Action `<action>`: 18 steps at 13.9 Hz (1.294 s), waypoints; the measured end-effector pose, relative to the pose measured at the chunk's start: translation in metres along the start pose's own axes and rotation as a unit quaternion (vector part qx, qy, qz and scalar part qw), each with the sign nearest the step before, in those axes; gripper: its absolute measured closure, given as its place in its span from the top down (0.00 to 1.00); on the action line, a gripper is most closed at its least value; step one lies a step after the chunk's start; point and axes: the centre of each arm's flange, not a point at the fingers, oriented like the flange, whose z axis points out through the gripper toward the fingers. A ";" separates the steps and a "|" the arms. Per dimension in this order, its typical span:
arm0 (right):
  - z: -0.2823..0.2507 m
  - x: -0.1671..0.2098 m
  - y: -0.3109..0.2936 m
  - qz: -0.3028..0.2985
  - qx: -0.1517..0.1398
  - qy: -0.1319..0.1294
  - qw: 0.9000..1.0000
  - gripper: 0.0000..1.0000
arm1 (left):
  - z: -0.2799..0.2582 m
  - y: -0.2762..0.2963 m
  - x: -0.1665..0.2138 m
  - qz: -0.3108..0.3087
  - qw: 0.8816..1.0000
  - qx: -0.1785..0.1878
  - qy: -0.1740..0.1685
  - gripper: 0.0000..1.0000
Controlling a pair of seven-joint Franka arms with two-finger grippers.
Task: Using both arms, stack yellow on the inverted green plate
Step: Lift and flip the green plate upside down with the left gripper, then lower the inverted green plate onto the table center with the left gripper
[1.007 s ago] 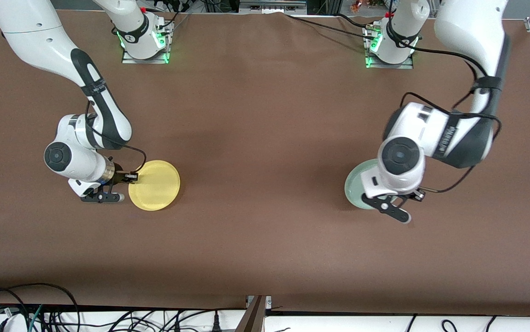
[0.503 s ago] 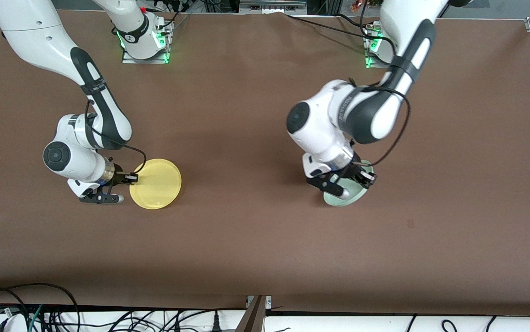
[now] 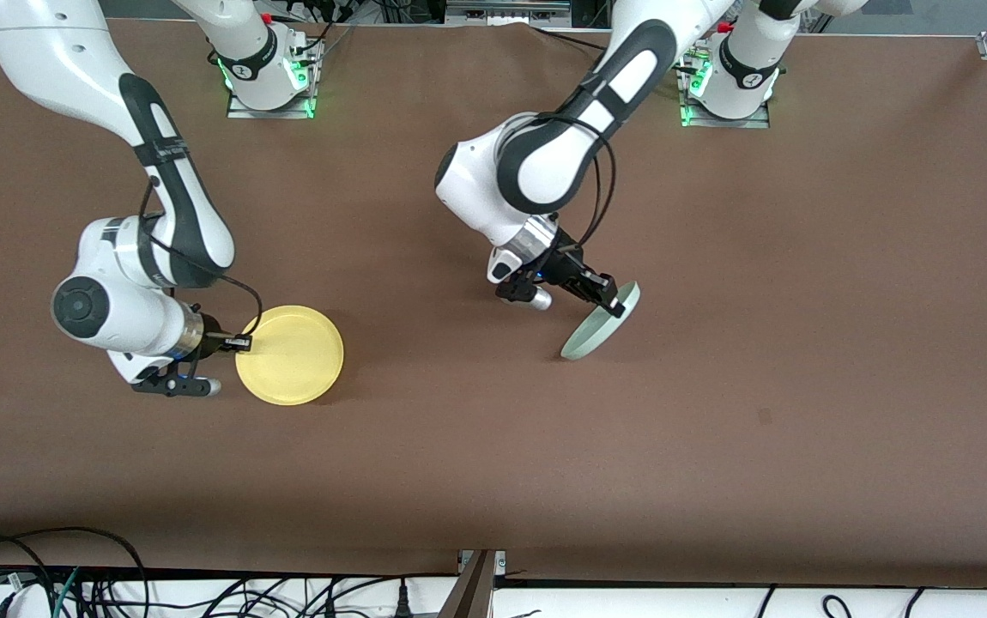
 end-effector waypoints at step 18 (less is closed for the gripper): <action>-0.041 0.017 0.017 0.064 0.093 -0.007 0.994 0.03 | -0.146 0.081 -0.014 -0.113 0.967 -0.230 -0.006 0.99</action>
